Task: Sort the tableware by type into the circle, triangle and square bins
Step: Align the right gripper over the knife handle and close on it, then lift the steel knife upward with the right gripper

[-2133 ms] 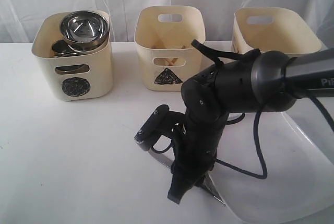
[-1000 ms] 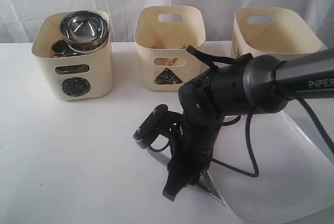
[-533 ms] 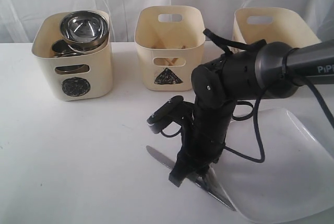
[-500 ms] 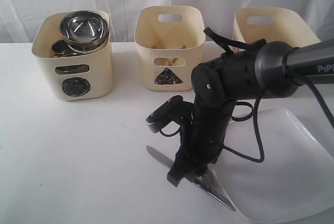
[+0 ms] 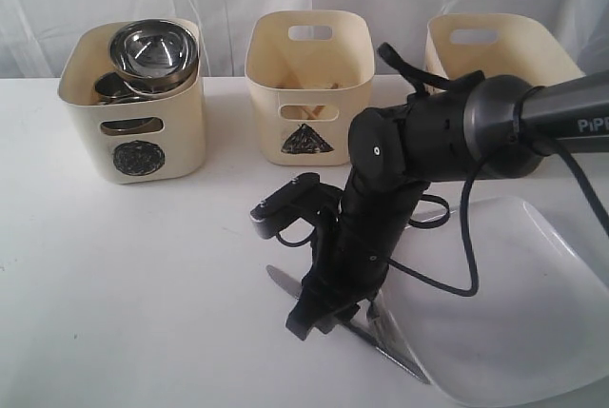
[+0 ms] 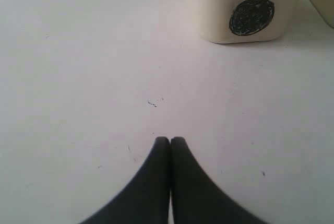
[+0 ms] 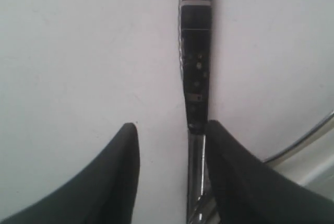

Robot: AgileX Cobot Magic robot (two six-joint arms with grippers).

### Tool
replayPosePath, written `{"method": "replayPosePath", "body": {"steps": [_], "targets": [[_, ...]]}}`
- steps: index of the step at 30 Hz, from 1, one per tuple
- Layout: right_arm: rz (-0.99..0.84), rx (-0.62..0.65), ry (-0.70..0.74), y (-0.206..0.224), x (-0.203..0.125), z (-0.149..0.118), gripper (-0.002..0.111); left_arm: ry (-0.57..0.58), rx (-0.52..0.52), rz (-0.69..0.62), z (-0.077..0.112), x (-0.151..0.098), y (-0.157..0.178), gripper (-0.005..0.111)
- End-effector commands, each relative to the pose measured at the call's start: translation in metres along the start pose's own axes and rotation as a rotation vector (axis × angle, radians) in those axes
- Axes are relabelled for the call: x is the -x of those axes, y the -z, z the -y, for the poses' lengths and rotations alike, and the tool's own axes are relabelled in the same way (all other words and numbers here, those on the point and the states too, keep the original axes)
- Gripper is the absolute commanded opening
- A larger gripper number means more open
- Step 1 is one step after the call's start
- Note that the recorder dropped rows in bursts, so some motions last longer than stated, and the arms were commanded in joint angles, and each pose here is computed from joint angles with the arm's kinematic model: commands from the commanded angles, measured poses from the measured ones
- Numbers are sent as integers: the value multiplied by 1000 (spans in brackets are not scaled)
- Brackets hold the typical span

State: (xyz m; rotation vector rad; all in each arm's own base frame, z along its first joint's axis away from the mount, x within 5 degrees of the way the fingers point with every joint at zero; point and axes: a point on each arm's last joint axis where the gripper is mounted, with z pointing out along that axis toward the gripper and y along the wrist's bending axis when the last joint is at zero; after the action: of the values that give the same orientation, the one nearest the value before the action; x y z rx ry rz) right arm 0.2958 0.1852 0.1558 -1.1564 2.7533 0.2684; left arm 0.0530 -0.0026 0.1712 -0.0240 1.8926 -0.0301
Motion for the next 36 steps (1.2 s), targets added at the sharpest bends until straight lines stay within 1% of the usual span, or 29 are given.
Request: {"method": "replayPosePath", "body": {"steps": [1, 5, 11, 22, 24, 27, 29, 30, 33, 36], "targets": [[-2, -32, 38, 2, 0, 5, 39, 10, 1, 4, 0, -1, 0, 0], [-19, -28, 38, -2, -1, 5, 39, 10, 1, 4, 0, -1, 0, 0], [-97, -2, 30, -22, -6, 7, 39, 10, 1, 4, 0, -1, 0, 0], [-113, 0, 35, -22, -7, 7, 38, 10, 1, 4, 0, -1, 0, 0], [-115, 1, 35, -22, -7, 7, 31, 10, 1, 4, 0, -1, 0, 0], [-108, -2, 31, -22, -6, 7, 12, 10, 1, 4, 0, -1, 0, 0], [-105, 0, 27, -22, -6, 7, 2, 10, 1, 4, 0, -1, 0, 0], [-103, 1, 24, -22, -6, 7, 0, 10, 1, 4, 0, -1, 0, 0], [-100, 1, 1, -21, -6, 7, 0, 10, 1, 4, 0, -1, 0, 0], [-58, -11, -39, -14, -3, 6, 0, 10, 1, 4, 0, -1, 0, 0]]}}
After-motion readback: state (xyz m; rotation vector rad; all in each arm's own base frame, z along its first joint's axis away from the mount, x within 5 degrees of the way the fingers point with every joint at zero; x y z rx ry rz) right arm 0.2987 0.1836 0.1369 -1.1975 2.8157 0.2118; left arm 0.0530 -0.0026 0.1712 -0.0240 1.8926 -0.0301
